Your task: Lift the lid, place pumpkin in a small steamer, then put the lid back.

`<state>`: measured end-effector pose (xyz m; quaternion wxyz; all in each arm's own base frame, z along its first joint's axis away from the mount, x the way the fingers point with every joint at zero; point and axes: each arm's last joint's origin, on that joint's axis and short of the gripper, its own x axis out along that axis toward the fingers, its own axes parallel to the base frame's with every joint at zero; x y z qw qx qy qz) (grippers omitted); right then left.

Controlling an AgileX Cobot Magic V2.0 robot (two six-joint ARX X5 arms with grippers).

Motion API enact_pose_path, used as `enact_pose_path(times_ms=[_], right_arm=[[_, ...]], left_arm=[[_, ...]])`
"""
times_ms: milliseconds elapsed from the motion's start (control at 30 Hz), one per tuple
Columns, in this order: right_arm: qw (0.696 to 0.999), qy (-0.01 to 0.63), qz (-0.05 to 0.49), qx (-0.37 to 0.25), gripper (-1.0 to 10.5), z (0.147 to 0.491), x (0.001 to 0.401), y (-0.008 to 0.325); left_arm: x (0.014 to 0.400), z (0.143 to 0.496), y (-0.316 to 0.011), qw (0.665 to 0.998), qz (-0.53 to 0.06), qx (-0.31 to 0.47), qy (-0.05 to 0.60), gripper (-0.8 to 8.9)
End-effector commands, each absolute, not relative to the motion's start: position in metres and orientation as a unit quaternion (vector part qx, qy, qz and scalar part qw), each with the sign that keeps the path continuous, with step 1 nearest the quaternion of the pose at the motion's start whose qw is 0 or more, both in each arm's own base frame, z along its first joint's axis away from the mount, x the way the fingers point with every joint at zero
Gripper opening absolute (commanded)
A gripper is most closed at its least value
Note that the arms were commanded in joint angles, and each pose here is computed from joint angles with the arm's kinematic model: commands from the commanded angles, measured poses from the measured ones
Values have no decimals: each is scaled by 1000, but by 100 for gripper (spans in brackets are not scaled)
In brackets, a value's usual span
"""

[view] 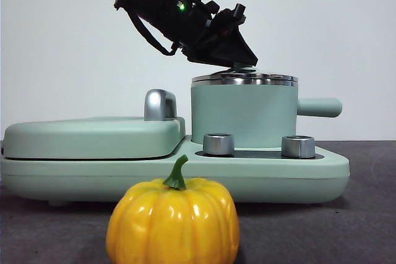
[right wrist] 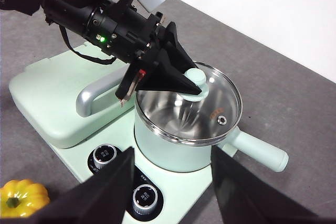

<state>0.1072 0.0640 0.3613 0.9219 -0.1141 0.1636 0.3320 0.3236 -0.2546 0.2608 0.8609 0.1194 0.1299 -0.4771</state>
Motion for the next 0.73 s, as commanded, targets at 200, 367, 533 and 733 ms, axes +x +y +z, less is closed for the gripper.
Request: enact_pose_path(times_ms=[200, 367, 533, 733], right_arm=[[922, 168, 332, -106, 230, 365, 106, 64], [920, 175, 333, -107, 230, 363, 106, 64], [920, 176, 333, -107, 230, 363, 106, 64], [919, 181, 333, -108, 230, 362, 105, 64]], left_arm=[[325, 275, -255, 877, -448, 144, 95, 7], [318, 294, -250, 881, -446, 140, 72, 7], [310, 313, -243, 885, -443, 135, 49, 7], [294, 341, -229, 892, -439, 95, 52, 8]])
